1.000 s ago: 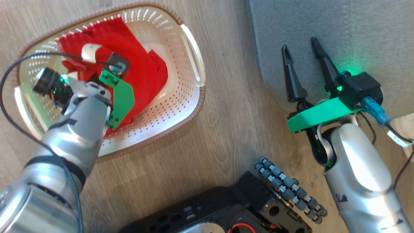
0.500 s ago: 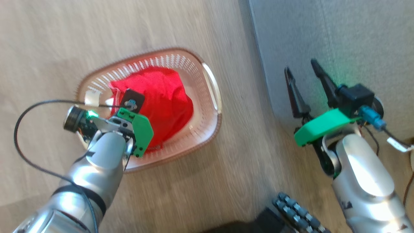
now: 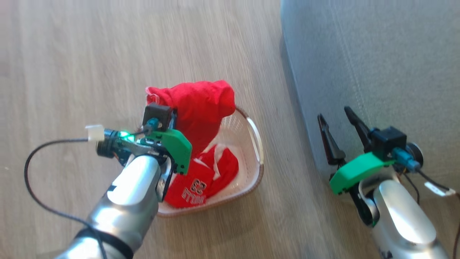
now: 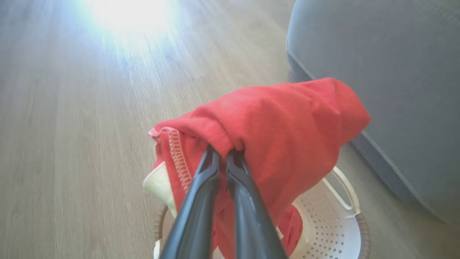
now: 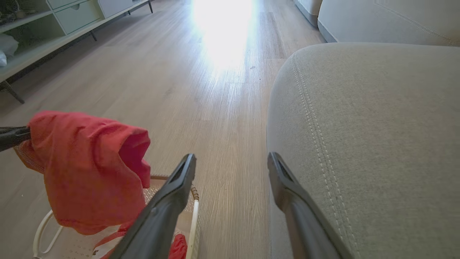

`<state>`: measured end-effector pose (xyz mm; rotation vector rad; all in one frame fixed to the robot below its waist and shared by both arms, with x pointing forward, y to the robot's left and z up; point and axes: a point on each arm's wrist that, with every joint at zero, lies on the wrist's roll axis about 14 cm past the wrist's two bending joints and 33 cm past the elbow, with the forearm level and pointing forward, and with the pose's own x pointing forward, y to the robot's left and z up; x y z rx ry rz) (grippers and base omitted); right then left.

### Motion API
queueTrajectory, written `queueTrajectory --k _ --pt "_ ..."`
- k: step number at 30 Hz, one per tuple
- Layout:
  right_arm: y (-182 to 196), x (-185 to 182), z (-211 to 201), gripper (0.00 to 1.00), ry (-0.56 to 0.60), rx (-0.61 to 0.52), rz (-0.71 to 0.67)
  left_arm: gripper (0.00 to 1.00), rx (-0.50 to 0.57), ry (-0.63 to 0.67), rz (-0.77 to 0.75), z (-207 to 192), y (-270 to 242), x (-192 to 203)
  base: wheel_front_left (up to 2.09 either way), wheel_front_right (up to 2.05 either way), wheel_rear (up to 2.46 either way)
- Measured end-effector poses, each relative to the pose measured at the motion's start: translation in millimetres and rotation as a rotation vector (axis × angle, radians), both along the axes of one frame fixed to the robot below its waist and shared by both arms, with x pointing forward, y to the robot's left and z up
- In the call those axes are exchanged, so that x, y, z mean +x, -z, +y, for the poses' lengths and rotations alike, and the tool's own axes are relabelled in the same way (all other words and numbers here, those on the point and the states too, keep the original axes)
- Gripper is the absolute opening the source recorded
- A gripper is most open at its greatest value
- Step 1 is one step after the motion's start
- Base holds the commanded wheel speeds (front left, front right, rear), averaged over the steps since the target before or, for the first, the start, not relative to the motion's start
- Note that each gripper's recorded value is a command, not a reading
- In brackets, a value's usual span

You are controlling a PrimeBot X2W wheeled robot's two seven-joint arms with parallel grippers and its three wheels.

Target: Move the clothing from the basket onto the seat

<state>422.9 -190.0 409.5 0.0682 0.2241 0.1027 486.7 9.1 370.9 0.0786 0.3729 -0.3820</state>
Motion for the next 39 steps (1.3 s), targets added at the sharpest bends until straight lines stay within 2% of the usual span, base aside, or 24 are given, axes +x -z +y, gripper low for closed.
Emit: queueTrajectory --k 9,14,26,31,39 --pt "-18.7 -21.0 6.1 1.00 -0.010 0.004 -0.040 0.00 -0.103 -0.079 -0.223 18.0 -82.8 -5.8 0.00 0.00 0.00" --pt "-25.9 -31.0 12.2 1.00 -0.026 0.005 -0.058 0.00 -0.192 -0.125 -0.397 32.1 -146.2 -11.0 0.00 0.00 0.00" --pt "-42.2 -48.8 17.8 1.00 -0.033 0.016 -0.109 0.00 -0.345 -0.203 -0.763 72.0 -271.0 -50.9 0.00 0.00 0.00" --pt "-44.2 -55.0 19.8 1.00 -0.031 0.021 -0.117 0.00 -0.402 -0.151 -0.866 64.4 -306.2 -71.4 0.00 0.00 0.00" --pt "-45.3 -58.1 22.3 1.00 -0.037 0.023 -0.121 0.00 -0.435 0.047 -0.846 11.9 -305.5 -99.0 0.00 0.00 0.00"
